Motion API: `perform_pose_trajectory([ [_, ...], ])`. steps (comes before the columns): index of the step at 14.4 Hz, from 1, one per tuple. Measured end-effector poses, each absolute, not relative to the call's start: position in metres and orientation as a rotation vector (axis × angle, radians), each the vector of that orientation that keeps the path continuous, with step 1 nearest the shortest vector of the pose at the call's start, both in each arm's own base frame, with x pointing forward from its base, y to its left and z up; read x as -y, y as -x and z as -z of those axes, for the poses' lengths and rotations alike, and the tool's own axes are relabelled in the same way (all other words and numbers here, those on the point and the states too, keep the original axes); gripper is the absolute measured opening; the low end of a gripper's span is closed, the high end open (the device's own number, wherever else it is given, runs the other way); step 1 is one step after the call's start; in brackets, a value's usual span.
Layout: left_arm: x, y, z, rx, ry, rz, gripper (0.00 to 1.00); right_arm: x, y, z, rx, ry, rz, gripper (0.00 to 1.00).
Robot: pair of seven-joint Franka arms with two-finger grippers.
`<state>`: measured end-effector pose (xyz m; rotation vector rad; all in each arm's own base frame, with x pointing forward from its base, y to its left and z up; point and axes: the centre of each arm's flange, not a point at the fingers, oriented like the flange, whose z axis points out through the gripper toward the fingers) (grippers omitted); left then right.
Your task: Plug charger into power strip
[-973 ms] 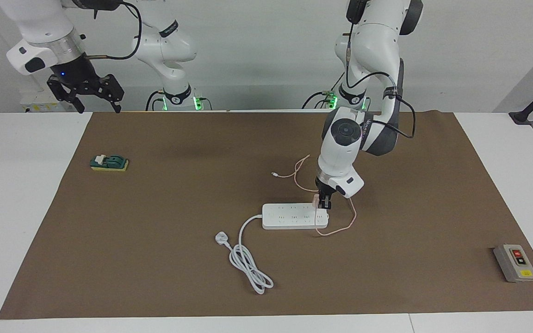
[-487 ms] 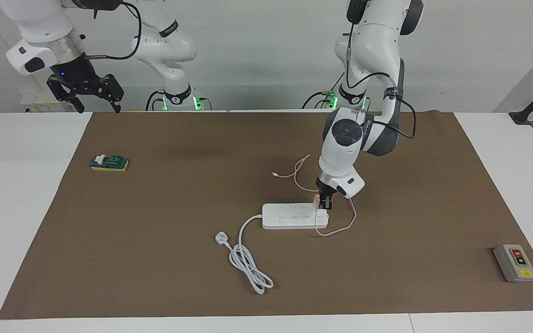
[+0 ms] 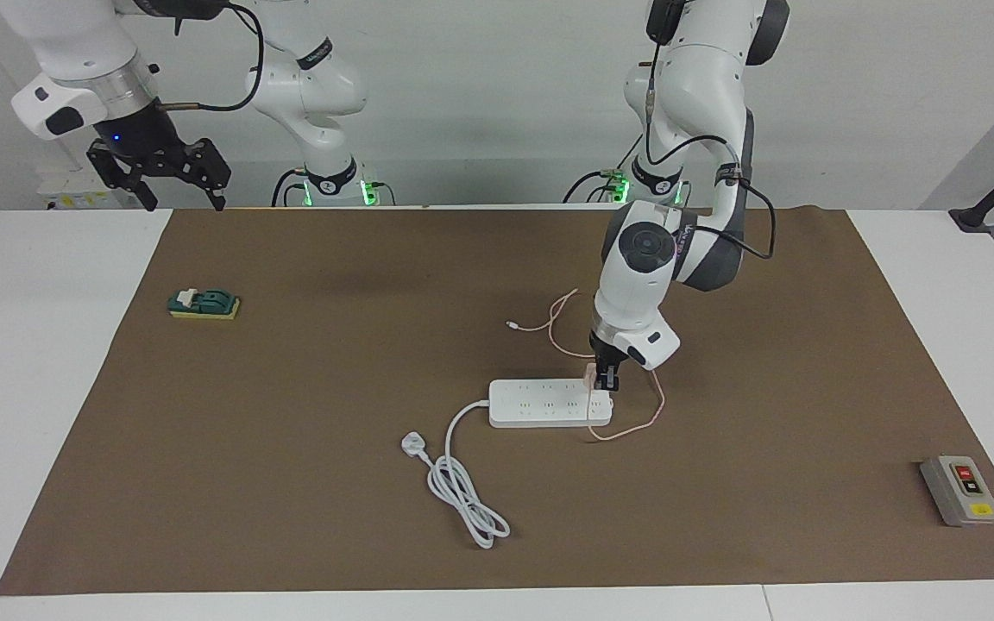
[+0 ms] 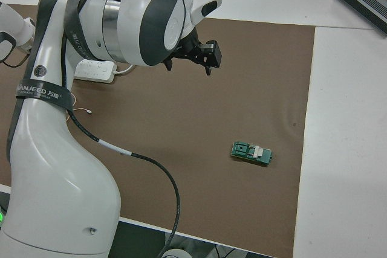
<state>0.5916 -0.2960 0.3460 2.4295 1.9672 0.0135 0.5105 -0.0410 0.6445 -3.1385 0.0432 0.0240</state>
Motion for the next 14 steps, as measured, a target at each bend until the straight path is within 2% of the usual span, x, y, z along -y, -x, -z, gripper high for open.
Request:
perform_pose_trajectory([
  [14, 0.2976, -0.5898, -0.3391, -1.964, -2.431, -0.022, 0.31, 0.0410, -0.5104, -0.6446, -0.043, 3.139, -0.024, 1.00],
])
